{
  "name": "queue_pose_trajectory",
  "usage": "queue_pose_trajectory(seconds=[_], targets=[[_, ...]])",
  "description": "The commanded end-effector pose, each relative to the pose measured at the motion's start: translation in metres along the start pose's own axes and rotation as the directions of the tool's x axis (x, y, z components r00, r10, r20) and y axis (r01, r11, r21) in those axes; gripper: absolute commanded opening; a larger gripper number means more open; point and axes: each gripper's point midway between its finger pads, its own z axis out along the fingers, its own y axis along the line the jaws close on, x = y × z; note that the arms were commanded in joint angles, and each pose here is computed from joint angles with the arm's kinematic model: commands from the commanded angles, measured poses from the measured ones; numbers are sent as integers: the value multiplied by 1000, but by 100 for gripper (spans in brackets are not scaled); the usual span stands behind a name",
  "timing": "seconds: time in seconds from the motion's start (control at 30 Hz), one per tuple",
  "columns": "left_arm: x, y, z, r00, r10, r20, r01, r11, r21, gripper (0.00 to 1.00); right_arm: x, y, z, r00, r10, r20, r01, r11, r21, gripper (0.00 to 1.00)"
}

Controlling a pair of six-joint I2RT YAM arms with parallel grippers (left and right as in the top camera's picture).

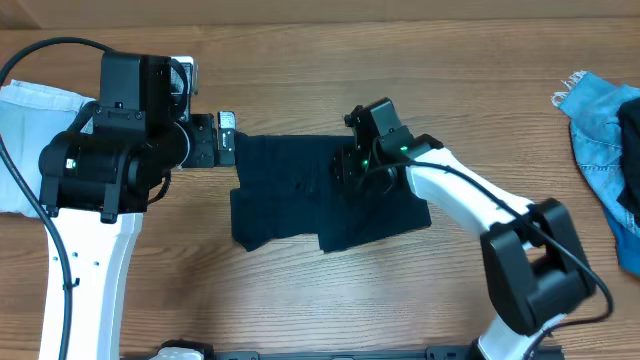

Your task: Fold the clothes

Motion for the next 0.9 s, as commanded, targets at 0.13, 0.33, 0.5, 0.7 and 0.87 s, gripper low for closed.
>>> queue_pose_trajectory(seconds=[0.13, 0.33, 0.5, 0.7, 0.87], targets=[[-2, 2, 1, 1000, -14, 4, 14, 1000, -9, 100, 13, -8, 36, 997, 41, -59, -40, 999, 14, 69], [-2, 2, 1, 1000, -14, 4, 14, 1000, -9, 100, -19, -10, 36, 997, 34, 73, -36, 999, 27, 45], [-2, 2, 1, 1000, -14, 4, 14, 1000, -9, 100, -37, -21, 28, 991, 60, 119, -63, 998, 24, 59], [-2, 2, 1, 1000, -14, 4, 14, 1000, -9, 100, -55, -17, -6, 990, 64, 125, -57, 997, -54, 74], [-2, 2, 1, 1000, -14, 4, 14, 1000, -9, 100, -69, -21, -44, 984, 42, 171, -30, 997, -74, 82]])
